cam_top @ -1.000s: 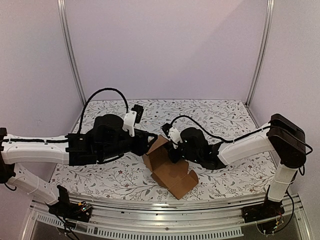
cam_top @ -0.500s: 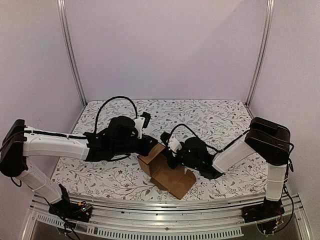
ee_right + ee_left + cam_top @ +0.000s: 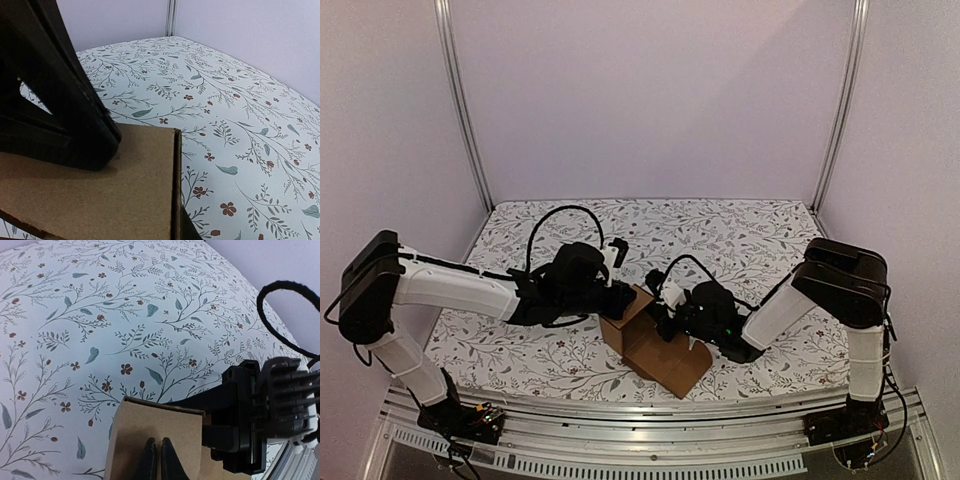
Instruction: Fold the paper box
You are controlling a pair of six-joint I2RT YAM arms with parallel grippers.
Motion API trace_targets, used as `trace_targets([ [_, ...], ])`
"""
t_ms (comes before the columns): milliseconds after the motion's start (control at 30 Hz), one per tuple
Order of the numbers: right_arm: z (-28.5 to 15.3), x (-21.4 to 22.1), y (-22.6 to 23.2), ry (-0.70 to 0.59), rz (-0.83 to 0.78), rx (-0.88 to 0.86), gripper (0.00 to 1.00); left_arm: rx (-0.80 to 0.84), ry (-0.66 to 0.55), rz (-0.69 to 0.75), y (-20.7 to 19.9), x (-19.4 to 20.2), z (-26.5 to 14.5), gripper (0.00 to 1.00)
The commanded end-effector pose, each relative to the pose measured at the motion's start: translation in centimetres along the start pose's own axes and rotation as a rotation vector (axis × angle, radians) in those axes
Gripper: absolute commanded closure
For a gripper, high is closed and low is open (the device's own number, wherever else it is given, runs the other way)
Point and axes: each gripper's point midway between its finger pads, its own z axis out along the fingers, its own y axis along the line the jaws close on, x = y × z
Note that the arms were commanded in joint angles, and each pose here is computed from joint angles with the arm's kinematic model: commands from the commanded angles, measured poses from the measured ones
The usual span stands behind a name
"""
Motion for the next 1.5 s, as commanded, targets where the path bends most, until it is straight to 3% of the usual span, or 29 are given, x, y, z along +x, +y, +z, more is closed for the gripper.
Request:
trace_targets([
  [0,-0.1,0.6,-0.2,-0.022,0.022,0.006,0.84,-0.037,0.03,-0.013,1.3,0.7,0.9,0.95],
  [133,0.1,1.0,-0.3,-0.02,0.029,0.012,0.71,-0.035,0.033,-0.014,1.3,0.8,1.1,0.95],
  [267,0.4,1.2,-0.5,-0.028,0.039,0.022,0.68,-0.034,0.036,-0.014,1.3,0.7,1.1,0.96],
  [733,2.2,1.4,-0.9,-0.049,0.063,0.049,0.68,-0.013,0.049,-0.024,0.9,0.9,1.2,0.96],
  [1000,2.8,1.0,-1.1,-0.063,0.064,0.065,0.76,-0.006,0.055,-0.027,0.8,1.1,1.3,0.96],
  [1200,3.1,1.4,-0.8,-0.052,0.062,0.049,1.0,-0.008,0.056,-0.027,0.9,1.2,1.2,0.96],
  [1467,3.1,1.6,-0.6,-0.048,0.063,0.041,1.0,-0.011,0.057,-0.029,1.1,1.3,1.2,0.96],
])
